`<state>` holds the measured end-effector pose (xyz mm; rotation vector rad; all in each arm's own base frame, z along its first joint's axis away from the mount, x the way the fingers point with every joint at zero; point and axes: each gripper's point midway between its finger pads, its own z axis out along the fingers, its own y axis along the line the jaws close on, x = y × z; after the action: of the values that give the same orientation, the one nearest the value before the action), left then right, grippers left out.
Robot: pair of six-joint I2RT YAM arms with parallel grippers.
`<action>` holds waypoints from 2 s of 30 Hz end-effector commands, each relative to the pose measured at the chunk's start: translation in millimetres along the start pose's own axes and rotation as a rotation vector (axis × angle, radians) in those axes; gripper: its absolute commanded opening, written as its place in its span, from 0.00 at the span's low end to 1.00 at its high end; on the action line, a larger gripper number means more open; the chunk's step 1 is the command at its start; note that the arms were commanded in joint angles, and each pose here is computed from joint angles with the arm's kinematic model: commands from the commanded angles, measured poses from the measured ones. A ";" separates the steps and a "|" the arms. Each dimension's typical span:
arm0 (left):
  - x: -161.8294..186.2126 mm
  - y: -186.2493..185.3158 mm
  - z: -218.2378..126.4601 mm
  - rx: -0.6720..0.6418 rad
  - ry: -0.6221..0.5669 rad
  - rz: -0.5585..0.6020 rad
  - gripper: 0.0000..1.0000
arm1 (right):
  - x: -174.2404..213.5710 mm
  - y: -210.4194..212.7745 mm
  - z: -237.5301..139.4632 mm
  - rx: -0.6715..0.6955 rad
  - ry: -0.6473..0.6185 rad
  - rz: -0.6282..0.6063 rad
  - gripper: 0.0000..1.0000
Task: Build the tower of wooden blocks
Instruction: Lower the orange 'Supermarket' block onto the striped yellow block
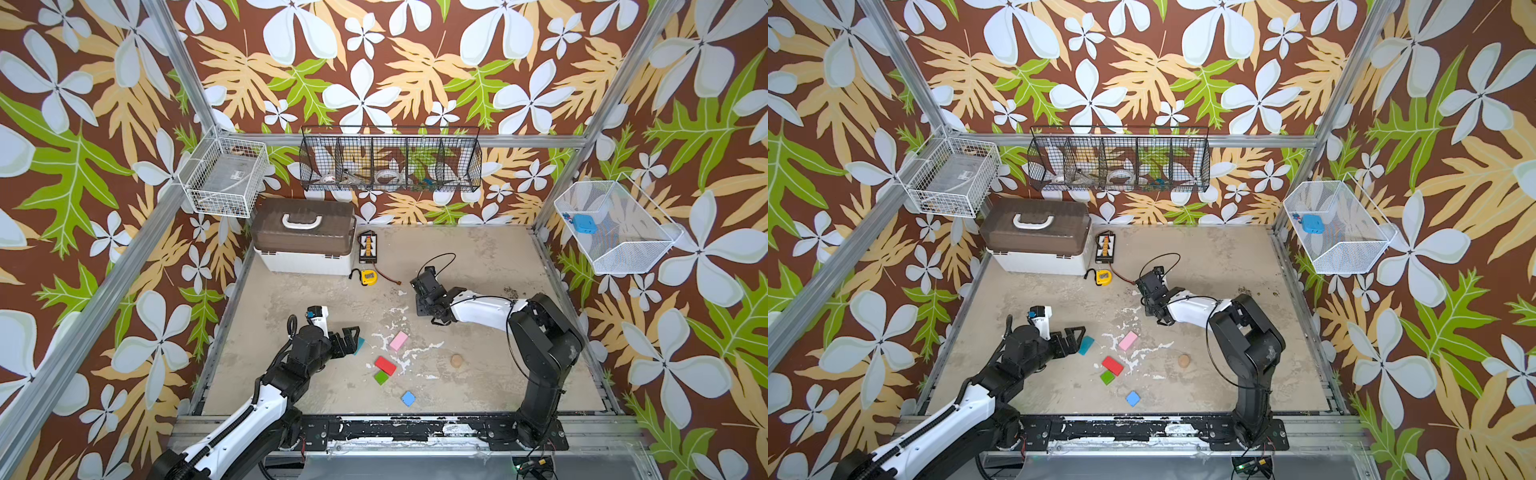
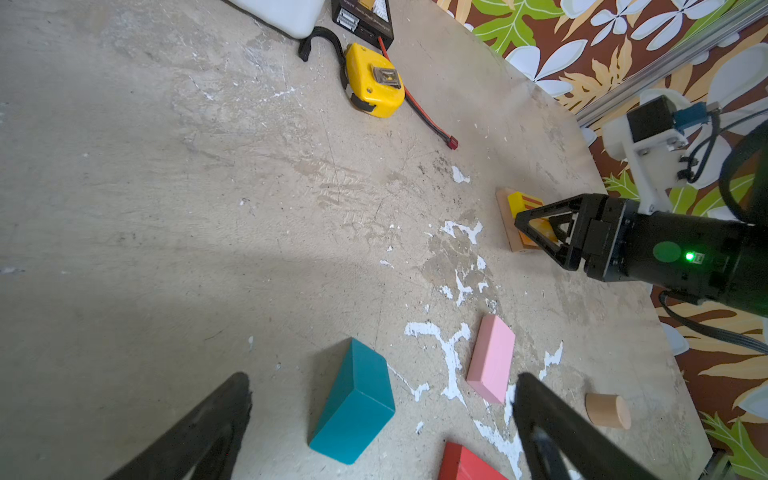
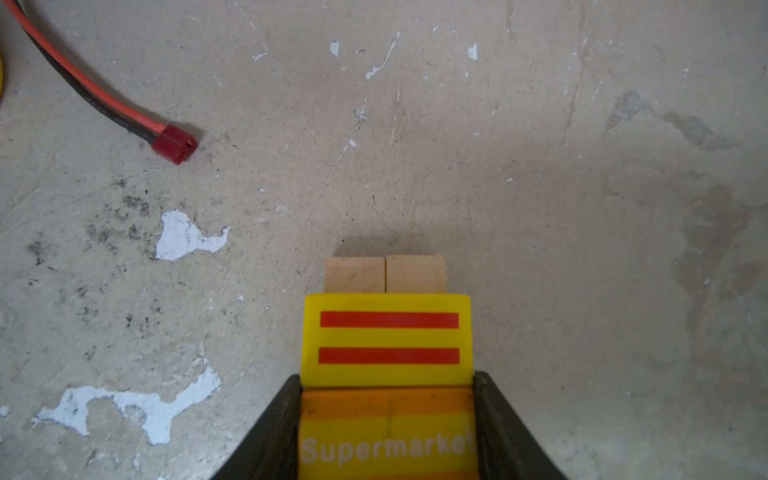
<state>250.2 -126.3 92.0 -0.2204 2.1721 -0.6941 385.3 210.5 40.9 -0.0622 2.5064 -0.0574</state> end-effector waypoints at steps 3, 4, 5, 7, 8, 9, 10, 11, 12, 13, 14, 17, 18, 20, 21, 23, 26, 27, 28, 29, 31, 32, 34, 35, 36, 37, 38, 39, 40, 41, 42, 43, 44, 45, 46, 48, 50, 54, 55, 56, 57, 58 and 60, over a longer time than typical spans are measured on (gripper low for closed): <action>-5.0 -4.1 -0.3 0.013 -0.015 0.003 1.00 | 0.2 -1.1 1.6 0.010 0.003 -0.011 0.47; -4.9 -4.0 -0.2 0.013 -0.015 0.004 1.00 | 0.8 -0.5 1.5 0.010 0.003 -0.013 0.47; -4.7 -3.9 -0.2 0.013 -0.014 0.003 1.00 | 0.2 -0.9 1.5 0.010 0.003 -0.011 0.48; -5.3 -4.3 -0.3 0.014 -0.015 0.003 1.00 | 0.1 -1.3 1.5 0.013 0.003 -0.012 0.49; -4.9 -4.0 -0.2 0.013 -0.015 0.004 1.00 | 0.0 -1.5 1.8 0.014 0.003 -0.012 0.51; -5.4 -4.4 -0.3 0.014 -0.016 0.003 1.00 | 0.1 -1.7 1.6 0.015 0.002 -0.012 0.52; -4.9 -4.1 -0.3 0.013 -0.015 0.004 1.00 | -0.1 -1.7 1.7 0.015 0.002 -0.012 0.54; -4.7 -3.9 -0.1 0.013 -0.014 0.003 1.00 | -0.1 -1.9 1.4 0.016 0.002 -0.014 0.56; -5.2 -4.2 -0.3 0.013 -0.015 0.003 1.00 | 0.0 -2.0 1.5 0.016 0.003 -0.015 0.58; -4.8 -3.9 -0.2 0.013 -0.014 0.003 1.00 | -0.2 -2.1 1.7 0.017 0.002 -0.014 0.60; -4.9 -4.0 -0.2 0.013 -0.015 0.003 1.00 | 0.8 -2.3 1.8 0.017 0.004 -0.015 0.63; -5.1 -4.2 -0.3 0.013 -0.015 0.003 1.00 | 0.4 -2.3 0.8 0.015 0.002 -0.014 0.70; -5.1 -4.2 -0.2 0.013 -0.015 0.003 1.00 | 0.2 -2.6 0.3 0.014 0.000 -0.015 0.72; -4.6 -3.9 0.0 0.012 -0.013 0.004 1.00 | -0.3 -2.9 -0.3 0.014 -0.004 -0.016 0.74; -4.6 -4.1 -0.2 0.014 -0.013 0.004 1.00 | -0.6 -3.5 -0.3 0.016 -0.005 -0.016 0.74; -4.6 -4.1 -0.1 0.013 -0.013 0.003 1.00 | -0.6 -3.6 -1.1 0.015 -0.006 -0.016 0.75; -4.5 -4.0 0.0 0.013 -0.013 0.004 1.00 | -0.5 -3.8 -3.0 0.012 -0.006 -0.011 0.75; -4.3 -3.9 0.0 0.013 -0.012 0.003 1.00 | -0.5 -3.8 -3.7 0.010 -0.005 -0.008 0.75; -4.4 -4.0 -0.1 0.013 -0.013 0.004 1.00 | -0.6 -3.7 -5.0 0.006 -0.007 -0.003 0.75; -4.2 -3.8 0.0 0.013 -0.012 0.003 1.00 | -0.6 -3.5 -6.0 0.003 -0.008 0.002 0.75; -4.5 -4.1 -0.1 0.014 -0.012 0.003 1.00 | -0.5 -3.3 -7.5 -0.006 -0.010 0.013 0.75; -4.4 -4.2 -0.1 0.015 -0.012 0.003 1.00 | 0.2 -3.0 -7.9 -0.011 -0.009 0.016 0.75; -3.9 -4.3 -0.2 0.016 -0.011 0.003 1.00 | 0.6 -2.1 -9.0 -0.020 -0.009 0.021 0.75; -3.5 -4.1 -0.1 0.016 -0.010 0.003 1.00 | 0.8 -1.9 -9.0 -0.021 -0.008 0.022 0.75; -3.6 -4.3 -0.1 0.017 -0.010 0.003 1.00 | 1.6 -1.9 -8.6 -0.020 -0.005 0.022 0.74; -3.9 -4.6 -0.3 0.018 -0.011 0.003 1.00 | 1.7 -2.2 -8.4 -0.020 -0.003 0.022 0.74; -3.8 -4.5 -0.3 0.018 -0.011 0.003 1.00 | 2.1 -1.0 -8.4 -0.024 -0.001 0.021 0.73; -4.0 -4.7 -0.5 0.018 -0.012 0.002 1.00 | 2.2 -0.4 -8.1 -0.028 0.000 0.023 0.72; -4.4 -5.0 -0.5 0.019 -0.012 0.003 1.00 | 2.8 1.2 -7.9 -0.034 0.003 0.023 0.71; -4.3 -4.9 -0.5 0.019 -0.012 0.002 1.00 | 2.8 2.2 -7.8 -0.038 0.004 0.022 0.70; -4.0 -4.5 -0.4 0.017 -0.012 0.003 1.00 | 3.5 2.5 -7.2 -0.038 0.006 0.021 0.69; -4.3 -4.5 -0.5 0.017 -0.013 0.003 1.00 | 3.4 2.6 -7.2 -0.038 0.007 0.021 0.67; -4.2 -4.5 -0.5 0.017 -0.013 0.003 1.00 | 3.0 2.7 -7.4 -0.038 0.006 0.022 0.66; -4.5 -4.9 -0.6 0.019 -0.013 0.003 1.00 | 2.8 2.9 -7.3 -0.040 0.006 0.025 0.65; -4.3 -4.6 -0.5 0.017 -0.013 0.003 1.00 | 3.3 2.8 -6.9 -0.040 0.008 0.025 0.64; -4.2 -4.6 -0.5 0.018 -0.013 0.003 1.00 | 3.4 3.5 -6.8 -0.041 0.009 0.022 0.61; -4.6 -4.8 -0.6 0.018 -0.013 0.003 1.00 | 3.8 2.7 -6.0 -0.035 0.010 0.021 0.60; -4.4 -4.5 -0.5 0.017 -0.013 0.002 1.00 | 2.9 2.2 -4.9 -0.029 0.011 0.019 0.59; -4.2 -4.5 -0.5 0.017 -0.013 0.003 1.00 | 3.2 2.6 -4.5 -0.028 0.012 0.016 0.59; -4.1 -4.6 -0.5 0.018 -0.012 0.003 1.00 | 3.7 2.0 -3.6 -0.023 0.014 0.015 0.58; -4.7 -4.9 -0.6 0.018 -0.014 0.002 1.00 | 3.6 2.2 -3.4 -0.022 0.014 0.014 0.58; -4.6 -4.8 -0.6 0.018 -0.013 0.003 1.00 | 3.4 2.0 -3.4 -0.021 0.015 0.013 0.58; -4.3 -4.7 -0.5 0.019 -0.013 0.003 1.00 | 3.5 1.8 -3.0 -0.018 0.015 0.012 0.58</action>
<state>250.2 -126.3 92.3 -0.2210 2.1714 -0.6952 381.7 213.2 43.3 -0.0552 2.5132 -0.0151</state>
